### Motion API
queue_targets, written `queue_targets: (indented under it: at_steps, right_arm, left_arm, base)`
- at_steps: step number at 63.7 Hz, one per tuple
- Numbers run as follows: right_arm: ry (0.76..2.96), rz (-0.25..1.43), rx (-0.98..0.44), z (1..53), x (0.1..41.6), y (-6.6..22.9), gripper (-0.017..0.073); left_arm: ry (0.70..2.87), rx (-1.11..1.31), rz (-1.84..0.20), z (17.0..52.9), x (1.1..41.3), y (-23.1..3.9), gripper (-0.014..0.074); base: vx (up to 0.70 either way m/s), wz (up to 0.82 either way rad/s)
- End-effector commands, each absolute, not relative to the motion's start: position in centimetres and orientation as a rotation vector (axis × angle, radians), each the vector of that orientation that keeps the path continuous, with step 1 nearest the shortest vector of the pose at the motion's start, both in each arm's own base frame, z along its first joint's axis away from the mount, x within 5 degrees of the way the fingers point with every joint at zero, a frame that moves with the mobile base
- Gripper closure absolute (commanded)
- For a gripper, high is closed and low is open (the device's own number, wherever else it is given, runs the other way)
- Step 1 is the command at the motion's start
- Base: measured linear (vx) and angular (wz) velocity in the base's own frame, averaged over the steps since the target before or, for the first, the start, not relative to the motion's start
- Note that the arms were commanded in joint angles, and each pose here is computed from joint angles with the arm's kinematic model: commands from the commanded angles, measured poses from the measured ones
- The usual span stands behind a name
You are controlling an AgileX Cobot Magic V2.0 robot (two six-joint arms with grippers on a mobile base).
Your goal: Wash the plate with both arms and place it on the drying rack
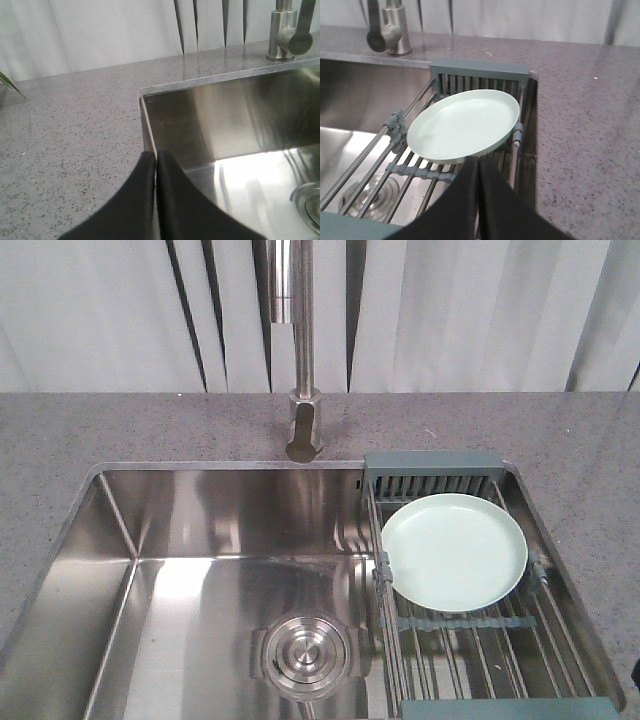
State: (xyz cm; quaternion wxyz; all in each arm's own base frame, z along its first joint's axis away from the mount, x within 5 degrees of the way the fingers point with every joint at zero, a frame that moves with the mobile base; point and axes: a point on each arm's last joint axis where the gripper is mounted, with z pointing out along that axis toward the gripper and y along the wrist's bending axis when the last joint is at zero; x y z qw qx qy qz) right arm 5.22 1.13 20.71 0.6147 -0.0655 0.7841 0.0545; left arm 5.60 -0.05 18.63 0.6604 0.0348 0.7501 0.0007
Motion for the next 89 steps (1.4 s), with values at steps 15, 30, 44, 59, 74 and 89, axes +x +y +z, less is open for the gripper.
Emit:
queue_targets:
  at_steps: [15,30,44,59,74,89]
  right_arm:
    - [1.616,0.126,0.107,19.2,5.6,0.1,0.0566]
    - [1.474,0.018,-0.052,20.5,5.6,0.3,0.0566]
    - [1.465,0.045,-0.121,20.6,5.5,0.6,0.0566]
    - [1.451,0.055,-0.104,20.7,5.5,0.6,0.0566]
    - [1.41,0.053,-0.036,21.1,5.5,0.3,0.0566]
    - [1.411,0.049,-0.008,21.2,5.5,0.2,0.0566]
  left_arm:
    - [1.645,0.095,-0.015,18.5,5.6,-0.2,0.06]
    - [1.64,0.094,-0.015,18.6,5.6,-0.2,0.06]
    - [1.64,0.094,-0.015,18.6,5.6,-0.2,0.06]
    - [1.64,0.094,-0.015,18.6,5.6,-0.2,0.06]
    - [1.64,0.094,-0.015,18.6,5.6,-0.2,0.06]
    - [1.64,0.094,-0.015,18.6,5.6,-0.2,0.06]
  base:
    - [0.0,0.0]
    - [0.0,0.0]
    - [0.0,0.0]
    - [0.0,0.0]
    - [0.0,0.0]
    - [0.0,0.0]
